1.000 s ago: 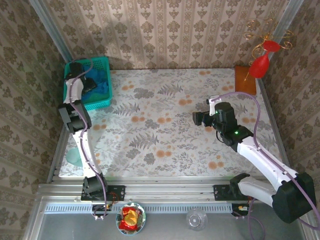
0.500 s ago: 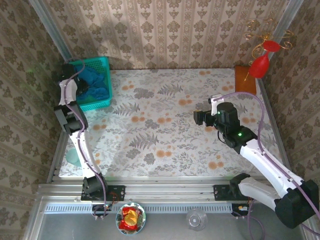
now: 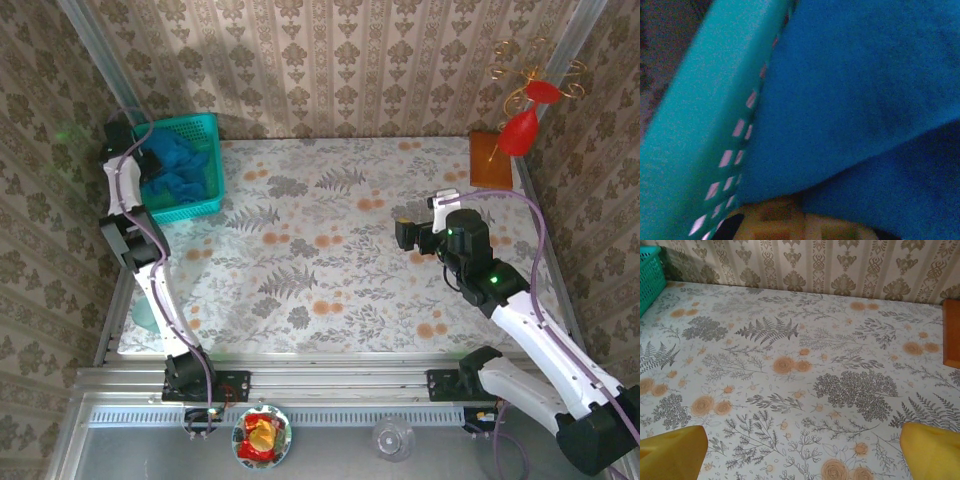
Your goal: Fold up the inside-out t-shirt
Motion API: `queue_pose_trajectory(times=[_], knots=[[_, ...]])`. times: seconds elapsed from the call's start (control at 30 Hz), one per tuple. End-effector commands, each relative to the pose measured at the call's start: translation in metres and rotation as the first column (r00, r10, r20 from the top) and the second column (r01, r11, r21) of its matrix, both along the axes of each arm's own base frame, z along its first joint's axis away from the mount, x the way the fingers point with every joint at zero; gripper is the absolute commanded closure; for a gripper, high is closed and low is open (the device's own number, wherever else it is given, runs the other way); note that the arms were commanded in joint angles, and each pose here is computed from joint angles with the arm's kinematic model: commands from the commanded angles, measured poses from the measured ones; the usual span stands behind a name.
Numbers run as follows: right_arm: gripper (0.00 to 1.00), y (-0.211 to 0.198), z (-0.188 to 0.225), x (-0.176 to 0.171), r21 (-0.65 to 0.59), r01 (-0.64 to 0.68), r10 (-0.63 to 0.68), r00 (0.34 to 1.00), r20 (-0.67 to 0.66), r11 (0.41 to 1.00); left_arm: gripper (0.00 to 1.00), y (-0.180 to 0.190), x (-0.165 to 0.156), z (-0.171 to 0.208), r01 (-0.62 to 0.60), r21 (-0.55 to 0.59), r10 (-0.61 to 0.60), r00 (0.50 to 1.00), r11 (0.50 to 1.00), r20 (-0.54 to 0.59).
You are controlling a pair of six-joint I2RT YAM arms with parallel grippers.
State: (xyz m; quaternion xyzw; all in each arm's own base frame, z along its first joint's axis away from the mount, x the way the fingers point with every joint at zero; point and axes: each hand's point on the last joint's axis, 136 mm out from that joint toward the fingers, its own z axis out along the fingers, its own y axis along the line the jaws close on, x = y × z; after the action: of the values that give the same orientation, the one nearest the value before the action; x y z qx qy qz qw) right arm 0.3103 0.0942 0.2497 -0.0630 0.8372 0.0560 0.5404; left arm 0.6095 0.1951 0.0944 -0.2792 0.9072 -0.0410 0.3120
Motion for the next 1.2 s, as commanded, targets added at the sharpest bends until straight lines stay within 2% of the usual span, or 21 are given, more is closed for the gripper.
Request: queue_pose_trajectory(times=[0.0, 0.27, 0.43, 0.57, 0.7, 0.8, 0.97, 1.17], knots=[[0.0, -0.004, 0.019, -0.003, -0.014, 0.01, -0.01, 0.999, 0.033, 1.0, 1.0, 0.032, -0.007, 0.018, -0.018, 0.043, 0.017, 1.0, 0.999, 0.025], [0.0, -0.002, 0.024, -0.005, 0.008, 0.007, -0.008, 0.999, 0.043, 1.0, 1.0, 0.049, -0.01, 0.03, -0.023, 0.038, 0.021, 0.998, 0.999, 0.058], [0.0, -0.002, 0.031, -0.007, 0.02, 0.006, -0.007, 0.999, 0.054, 1.0, 1.0, 0.032, -0.006, 0.044, 0.025, 0.018, -0.026, 0.996, 1.0, 0.087], [0.0, -0.001, 0.041, -0.009, 0.041, 0.002, -0.005, 0.997, 0.075, 0.999, 1.0, 0.007, 0.0, 0.078, 0.075, 0.023, -0.078, 0.986, 0.997, 0.144], [0.0, 0.001, 0.051, -0.012, 0.057, -0.007, 0.002, 0.996, 0.094, 0.998, 1.0, -0.026, 0.004, 0.133, 0.133, 0.041, -0.139, 0.962, 0.99, 0.236], [0.0, 0.0, 0.06, -0.014, 0.061, -0.012, 0.005, 0.994, 0.11, 0.998, 1.0, -0.055, -0.001, 0.18, 0.189, 0.065, -0.2, 0.93, 0.98, 0.31], [0.0, 0.0, 0.078, -0.021, 0.087, -0.023, 0.009, 0.989, 0.149, 0.996, 1.0, -0.099, -0.022, 0.27, 0.27, 0.132, -0.3, 0.843, 0.954, 0.447], [0.02, -0.005, 0.099, -0.03, 0.119, -0.021, -0.003, 0.98, 0.199, 0.993, 1.0, -0.162, -0.073, 0.378, 0.373, 0.205, -0.416, 0.68, 0.905, 0.604]])
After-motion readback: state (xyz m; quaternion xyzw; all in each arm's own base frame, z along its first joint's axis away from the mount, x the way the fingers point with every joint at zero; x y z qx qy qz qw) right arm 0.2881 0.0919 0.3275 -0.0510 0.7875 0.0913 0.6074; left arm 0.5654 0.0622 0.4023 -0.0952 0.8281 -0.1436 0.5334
